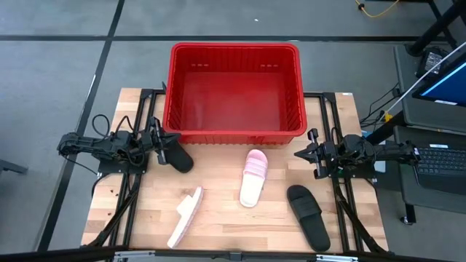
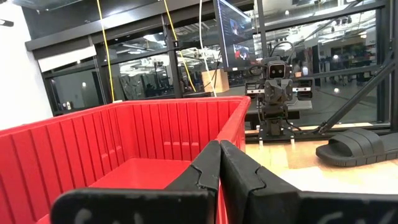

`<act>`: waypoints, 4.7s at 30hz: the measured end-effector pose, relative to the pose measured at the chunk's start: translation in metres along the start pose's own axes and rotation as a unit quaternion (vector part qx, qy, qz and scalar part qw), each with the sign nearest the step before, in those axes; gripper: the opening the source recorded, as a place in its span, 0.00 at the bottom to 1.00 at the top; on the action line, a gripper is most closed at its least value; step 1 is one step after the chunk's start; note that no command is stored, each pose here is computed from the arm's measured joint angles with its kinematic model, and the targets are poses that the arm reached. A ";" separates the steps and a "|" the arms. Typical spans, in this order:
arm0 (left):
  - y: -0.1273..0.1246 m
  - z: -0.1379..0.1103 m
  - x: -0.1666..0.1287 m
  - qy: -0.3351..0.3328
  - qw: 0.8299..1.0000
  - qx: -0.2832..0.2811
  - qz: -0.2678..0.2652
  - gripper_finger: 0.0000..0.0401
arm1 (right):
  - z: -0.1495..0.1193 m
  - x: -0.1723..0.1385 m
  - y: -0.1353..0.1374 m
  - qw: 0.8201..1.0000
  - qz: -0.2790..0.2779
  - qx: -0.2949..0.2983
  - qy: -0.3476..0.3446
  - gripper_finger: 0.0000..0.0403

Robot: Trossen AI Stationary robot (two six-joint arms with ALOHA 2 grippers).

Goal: Pick and place slides into bin

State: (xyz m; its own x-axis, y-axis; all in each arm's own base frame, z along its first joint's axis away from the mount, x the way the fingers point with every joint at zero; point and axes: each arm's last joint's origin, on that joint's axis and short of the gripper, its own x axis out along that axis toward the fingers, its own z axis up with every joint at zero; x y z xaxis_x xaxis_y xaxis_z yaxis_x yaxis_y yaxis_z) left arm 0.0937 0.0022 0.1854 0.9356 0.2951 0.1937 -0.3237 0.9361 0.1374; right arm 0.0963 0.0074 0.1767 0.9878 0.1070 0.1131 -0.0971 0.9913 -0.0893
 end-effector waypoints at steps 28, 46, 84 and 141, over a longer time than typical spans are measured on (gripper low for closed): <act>0.000 0.000 0.000 0.000 1.000 0.000 0.000 0.02 | -0.002 0.000 0.000 0.998 0.005 0.061 0.011 0.01; 0.000 0.000 0.000 0.000 1.000 0.000 0.000 0.01 | -0.002 0.000 0.001 0.999 0.005 0.042 0.011 0.01; 0.000 0.022 -0.004 0.030 0.993 -0.056 -0.103 0.00 | 0.001 0.000 -0.001 0.999 -0.013 0.040 -0.006 0.01; -0.053 0.086 0.062 0.143 0.974 0.071 -0.159 0.01 | 0.071 0.083 0.010 0.997 0.027 -0.037 0.067 0.01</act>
State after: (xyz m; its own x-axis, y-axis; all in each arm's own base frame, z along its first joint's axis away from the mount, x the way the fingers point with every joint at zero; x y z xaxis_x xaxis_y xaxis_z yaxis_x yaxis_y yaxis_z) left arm 0.1565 -0.0454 0.2733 0.9861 0.0549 -0.1568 -0.0083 0.9590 0.2833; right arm 0.1687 0.0318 0.2554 0.9894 0.1429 -0.0273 -0.1454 0.9754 -0.1654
